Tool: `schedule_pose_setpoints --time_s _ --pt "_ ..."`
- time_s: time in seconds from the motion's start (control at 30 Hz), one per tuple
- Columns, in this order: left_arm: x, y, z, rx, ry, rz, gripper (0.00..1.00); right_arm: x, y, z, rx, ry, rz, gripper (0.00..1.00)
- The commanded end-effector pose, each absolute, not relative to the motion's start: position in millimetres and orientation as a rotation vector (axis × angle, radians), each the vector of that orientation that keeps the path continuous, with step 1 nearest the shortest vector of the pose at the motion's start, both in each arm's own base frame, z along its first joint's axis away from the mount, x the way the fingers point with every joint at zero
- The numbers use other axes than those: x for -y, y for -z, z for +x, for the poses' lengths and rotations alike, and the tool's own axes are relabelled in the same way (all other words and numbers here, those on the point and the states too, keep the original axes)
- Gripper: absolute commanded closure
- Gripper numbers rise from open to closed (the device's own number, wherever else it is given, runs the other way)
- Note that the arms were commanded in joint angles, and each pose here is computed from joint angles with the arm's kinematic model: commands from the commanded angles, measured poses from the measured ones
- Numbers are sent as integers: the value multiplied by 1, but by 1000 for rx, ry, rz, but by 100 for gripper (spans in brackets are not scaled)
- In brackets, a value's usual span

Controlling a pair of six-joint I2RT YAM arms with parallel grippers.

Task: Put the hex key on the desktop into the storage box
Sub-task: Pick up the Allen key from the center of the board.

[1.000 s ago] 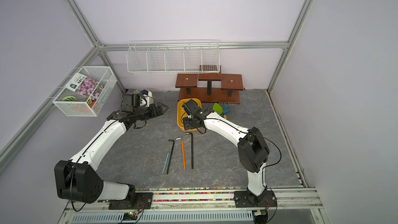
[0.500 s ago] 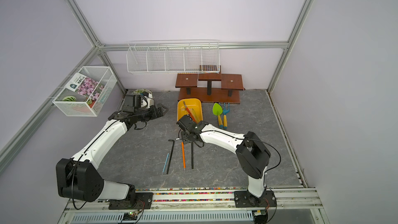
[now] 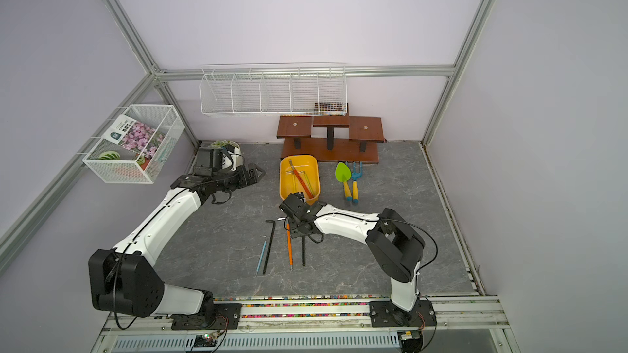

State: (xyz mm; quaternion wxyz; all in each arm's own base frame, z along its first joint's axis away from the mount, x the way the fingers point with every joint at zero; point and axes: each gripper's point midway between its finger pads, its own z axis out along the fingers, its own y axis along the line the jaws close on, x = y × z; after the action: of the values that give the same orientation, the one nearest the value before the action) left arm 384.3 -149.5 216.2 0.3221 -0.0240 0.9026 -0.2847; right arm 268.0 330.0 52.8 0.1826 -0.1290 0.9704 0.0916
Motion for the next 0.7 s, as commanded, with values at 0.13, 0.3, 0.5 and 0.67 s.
schedule_pose_setpoints --time_s 0.13,0.3,0.5,0.67 --pt "148 -220 391 -2365 733 -60 0 -332 -25 262 -2787 -197 -352 44" --pt "148 -219 391 -2368 732 -60 0 -329 -14 260 -2806 -160 -342 46" --pt "148 -217 391 -2371 732 -62 0 -324 -3 257 -2825 -122 -336 49" --pt "148 -218 391 -2372 731 -62 0 -320 1 256 -2831 -102 -334 56"
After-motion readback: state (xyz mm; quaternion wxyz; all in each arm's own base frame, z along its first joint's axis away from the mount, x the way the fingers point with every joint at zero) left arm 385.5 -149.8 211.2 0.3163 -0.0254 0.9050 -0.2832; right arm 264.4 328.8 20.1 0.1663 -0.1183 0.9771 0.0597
